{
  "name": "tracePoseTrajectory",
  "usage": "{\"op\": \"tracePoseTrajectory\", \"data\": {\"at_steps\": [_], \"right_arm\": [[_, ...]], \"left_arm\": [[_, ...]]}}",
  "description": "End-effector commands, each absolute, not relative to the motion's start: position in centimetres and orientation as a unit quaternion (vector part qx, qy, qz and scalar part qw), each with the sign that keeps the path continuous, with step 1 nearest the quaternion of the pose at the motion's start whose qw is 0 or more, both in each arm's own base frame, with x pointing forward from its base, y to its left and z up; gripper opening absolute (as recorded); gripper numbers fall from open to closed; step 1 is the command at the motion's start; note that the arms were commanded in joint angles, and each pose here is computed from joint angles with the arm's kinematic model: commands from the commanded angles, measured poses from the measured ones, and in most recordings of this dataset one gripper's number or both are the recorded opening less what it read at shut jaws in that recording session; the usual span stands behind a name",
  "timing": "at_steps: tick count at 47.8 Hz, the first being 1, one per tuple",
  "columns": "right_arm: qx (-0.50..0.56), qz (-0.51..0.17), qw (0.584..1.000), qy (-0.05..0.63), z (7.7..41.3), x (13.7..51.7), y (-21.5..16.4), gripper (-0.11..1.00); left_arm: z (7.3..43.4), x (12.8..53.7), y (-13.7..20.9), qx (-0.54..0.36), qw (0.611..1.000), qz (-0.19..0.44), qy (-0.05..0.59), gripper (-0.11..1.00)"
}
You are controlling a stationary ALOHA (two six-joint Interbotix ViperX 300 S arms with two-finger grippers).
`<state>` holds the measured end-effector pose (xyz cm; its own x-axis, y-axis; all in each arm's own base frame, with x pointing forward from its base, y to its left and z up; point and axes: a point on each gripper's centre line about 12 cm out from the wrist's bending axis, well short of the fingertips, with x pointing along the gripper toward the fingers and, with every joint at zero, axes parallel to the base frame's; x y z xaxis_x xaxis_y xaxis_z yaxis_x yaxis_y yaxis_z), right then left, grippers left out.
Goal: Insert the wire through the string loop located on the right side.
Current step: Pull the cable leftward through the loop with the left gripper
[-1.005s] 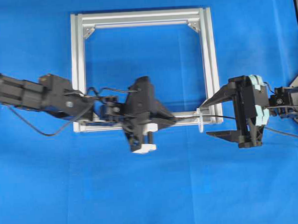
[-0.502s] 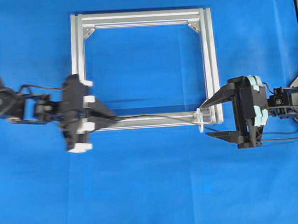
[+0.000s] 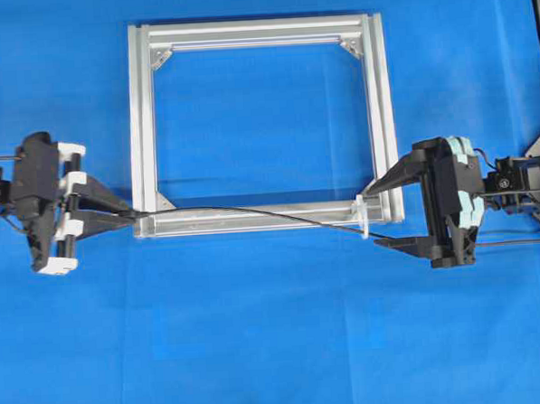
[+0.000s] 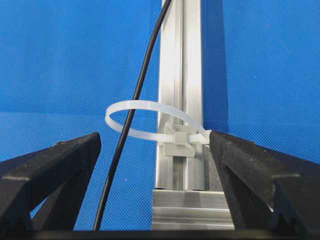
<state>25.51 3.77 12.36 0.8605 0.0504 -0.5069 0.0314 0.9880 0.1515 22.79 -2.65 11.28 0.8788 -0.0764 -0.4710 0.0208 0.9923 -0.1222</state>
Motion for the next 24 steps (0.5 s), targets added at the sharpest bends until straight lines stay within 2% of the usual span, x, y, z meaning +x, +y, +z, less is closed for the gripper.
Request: {"op": "tracePoseTrajectory", "data": {"at_steps": [1, 24], "right_arm": [[0.082, 0.006, 0.965, 0.249, 13.22, 26.07, 3.83, 0.92], [0.086, 0.003, 0.964, 0.251, 13.21, 26.02, 3.79, 0.92]], "left_arm": [[11.71, 22.48, -2.93, -0.056, 0.97, -0.034, 0.234, 0.08], [10.77, 21.85, -3.39, -0.049, 0.959, -0.043, 0.278, 0.08]]}}
